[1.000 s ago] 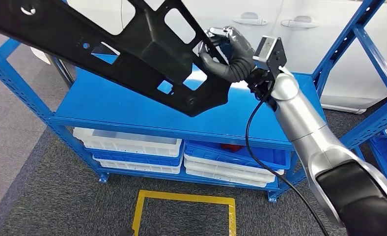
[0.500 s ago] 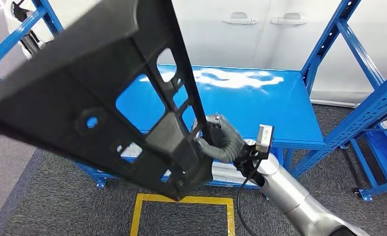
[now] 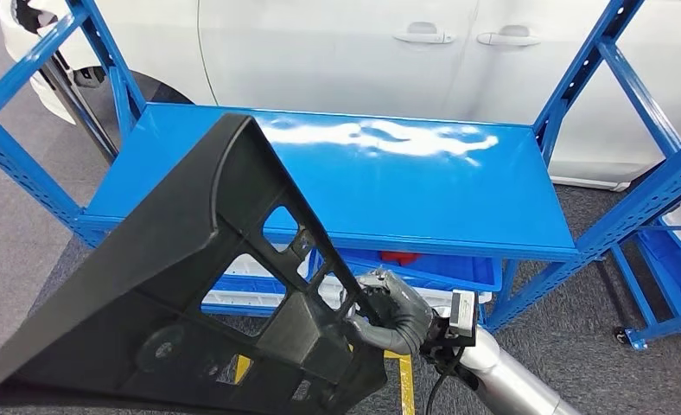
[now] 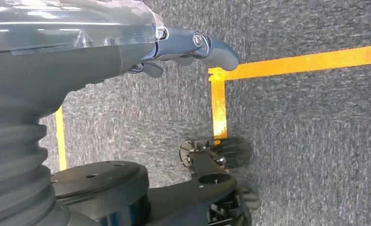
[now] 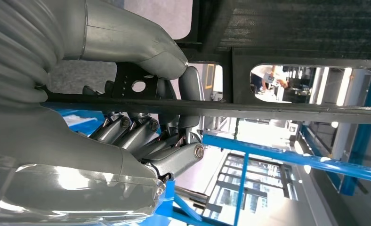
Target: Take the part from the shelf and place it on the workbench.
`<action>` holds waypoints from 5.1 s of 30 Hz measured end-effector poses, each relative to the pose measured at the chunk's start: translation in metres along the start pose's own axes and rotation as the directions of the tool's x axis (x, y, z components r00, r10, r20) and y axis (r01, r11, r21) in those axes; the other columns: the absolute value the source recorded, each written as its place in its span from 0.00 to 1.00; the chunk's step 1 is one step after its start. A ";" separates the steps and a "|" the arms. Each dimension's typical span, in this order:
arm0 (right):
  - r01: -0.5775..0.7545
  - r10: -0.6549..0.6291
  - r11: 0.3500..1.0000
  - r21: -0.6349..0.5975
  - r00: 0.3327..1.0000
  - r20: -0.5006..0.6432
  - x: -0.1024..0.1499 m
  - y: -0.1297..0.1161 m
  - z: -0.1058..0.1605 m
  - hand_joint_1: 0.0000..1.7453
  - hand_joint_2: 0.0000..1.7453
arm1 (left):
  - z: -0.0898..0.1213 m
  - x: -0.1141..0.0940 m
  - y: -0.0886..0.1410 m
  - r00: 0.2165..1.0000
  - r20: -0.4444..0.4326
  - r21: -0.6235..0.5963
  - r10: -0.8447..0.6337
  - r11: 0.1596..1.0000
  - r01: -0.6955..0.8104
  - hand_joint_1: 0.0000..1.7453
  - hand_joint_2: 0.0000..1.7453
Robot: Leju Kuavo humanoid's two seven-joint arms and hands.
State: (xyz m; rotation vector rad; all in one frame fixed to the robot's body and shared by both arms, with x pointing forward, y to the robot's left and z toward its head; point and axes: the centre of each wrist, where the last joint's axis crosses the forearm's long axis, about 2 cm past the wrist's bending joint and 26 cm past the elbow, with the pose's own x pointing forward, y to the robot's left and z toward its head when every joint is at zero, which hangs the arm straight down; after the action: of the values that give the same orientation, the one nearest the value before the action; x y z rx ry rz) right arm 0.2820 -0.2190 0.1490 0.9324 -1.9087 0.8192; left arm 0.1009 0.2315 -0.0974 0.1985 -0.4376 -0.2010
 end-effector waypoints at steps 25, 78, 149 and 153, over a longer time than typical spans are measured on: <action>0.048 -0.050 0.998 -0.051 0.998 -0.036 -0.004 0.023 0.021 1.00 1.00 | 0.002 -0.001 -0.007 1.000 -0.020 -0.107 0.004 0.994 -0.006 0.00 1.00; 0.021 -0.031 0.988 -0.154 0.997 -0.065 0.007 0.004 0.033 1.00 1.00 | 0.003 -0.001 -0.011 0.999 -0.029 -0.135 0.020 0.991 -0.024 0.00 1.00; 0.046 -0.055 0.972 -0.231 0.998 -0.032 0.017 0.009 0.053 1.00 1.00 | 0.006 -0.015 -0.012 0.999 -0.048 -0.140 -0.012 0.990 0.005 0.00 1.00; 0.050 -0.059 0.970 -0.238 0.998 -0.030 0.017 0.011 0.055 1.00 1.00 | 0.006 -0.015 -0.011 0.998 -0.055 -0.136 -0.013 0.991 0.005 0.00 1.00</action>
State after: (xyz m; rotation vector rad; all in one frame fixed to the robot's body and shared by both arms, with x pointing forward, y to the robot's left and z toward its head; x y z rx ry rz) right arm 0.2446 -0.2631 0.1381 0.8126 -1.8914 0.5572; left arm 0.0839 0.2239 -0.1006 0.0722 -0.3664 -0.2326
